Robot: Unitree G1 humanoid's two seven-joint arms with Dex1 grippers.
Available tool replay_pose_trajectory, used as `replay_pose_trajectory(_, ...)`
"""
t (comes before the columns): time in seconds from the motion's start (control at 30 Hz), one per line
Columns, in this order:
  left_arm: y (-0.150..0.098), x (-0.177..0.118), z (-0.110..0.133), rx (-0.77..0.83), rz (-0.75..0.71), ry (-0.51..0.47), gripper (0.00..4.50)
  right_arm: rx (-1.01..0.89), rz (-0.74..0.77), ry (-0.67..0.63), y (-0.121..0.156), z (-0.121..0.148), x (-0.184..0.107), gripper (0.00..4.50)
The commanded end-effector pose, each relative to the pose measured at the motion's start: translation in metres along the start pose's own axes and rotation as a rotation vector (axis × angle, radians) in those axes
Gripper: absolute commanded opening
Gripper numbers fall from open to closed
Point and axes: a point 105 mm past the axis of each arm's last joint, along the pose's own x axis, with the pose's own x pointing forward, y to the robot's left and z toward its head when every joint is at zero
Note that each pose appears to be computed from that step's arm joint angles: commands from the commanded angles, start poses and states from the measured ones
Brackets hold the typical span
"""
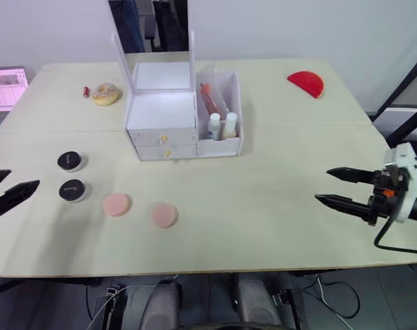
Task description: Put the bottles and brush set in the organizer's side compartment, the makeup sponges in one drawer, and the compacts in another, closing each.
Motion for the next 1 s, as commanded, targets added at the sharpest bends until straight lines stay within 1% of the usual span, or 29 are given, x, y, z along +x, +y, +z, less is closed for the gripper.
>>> replay_pose_trajectory(0.03, 0.001, -0.001, 0.011, 0.051, -0.01, -0.008, 4.5, -0.023, -0.028, -0.024, -0.003, 0.013, -0.008, 4.43)
replay_pose_trajectory(0.2, 0.003, -0.003, 0.015, 0.078, -0.015, 0.0, 4.5, 0.008, -0.03, -0.012, -0.005, 0.013, -0.008, 4.43)
replay_pose_trajectory(0.33, 0.008, -0.004, 0.015, 0.119, 0.018, 0.007, 4.5, -0.049, -0.065, -0.017, -0.009, 0.014, -0.007, 4.43)
replay_pose_trajectory(0.4, 0.008, -0.004, 0.014, 0.116, 0.013, 0.009, 4.5, -0.037, -0.058, -0.009, -0.009, 0.011, -0.006, 4.43)
replay_pose_trajectory(0.5, -0.001, 0.0, 0.006, 0.108, -0.032, 0.035, 4.5, -0.032, -0.03, -0.021, -0.006, 0.015, 0.0, 4.43)
replay_pose_trajectory(0.6, -0.013, 0.008, 0.003, 0.094, -0.063, 0.021, 4.5, -0.043, 0.008, -0.033, 0.001, 0.021, 0.011, 4.43)
replay_pose_trajectory(0.7, -0.047, 0.027, -0.005, 0.09, -0.132, -0.001, 4.5, -0.089, 0.101, -0.068, 0.019, 0.041, 0.039, 4.43)
replay_pose_trajectory(0.8, -0.084, 0.05, -0.003, 0.073, -0.142, -0.072, 4.5, -0.115, 0.14, -0.117, 0.028, 0.063, 0.068, 4.43)
replay_pose_trajectory(0.9, -0.122, 0.079, 0.003, 0.032, -0.104, -0.174, 4.5, -0.147, 0.207, -0.141, 0.041, 0.077, 0.092, 4.43)
replay_pose_trajectory(0.93, -0.131, 0.092, 0.004, 0.016, -0.036, -0.212, 4.5, -0.158, 0.235, -0.142, 0.045, 0.08, 0.097, 4.43)
replay_pose_trajectory(1.0, -0.143, 0.108, 0.01, -0.011, 0.055, -0.266, 4.5, -0.172, 0.266, -0.146, 0.05, 0.083, 0.105, 4.43)
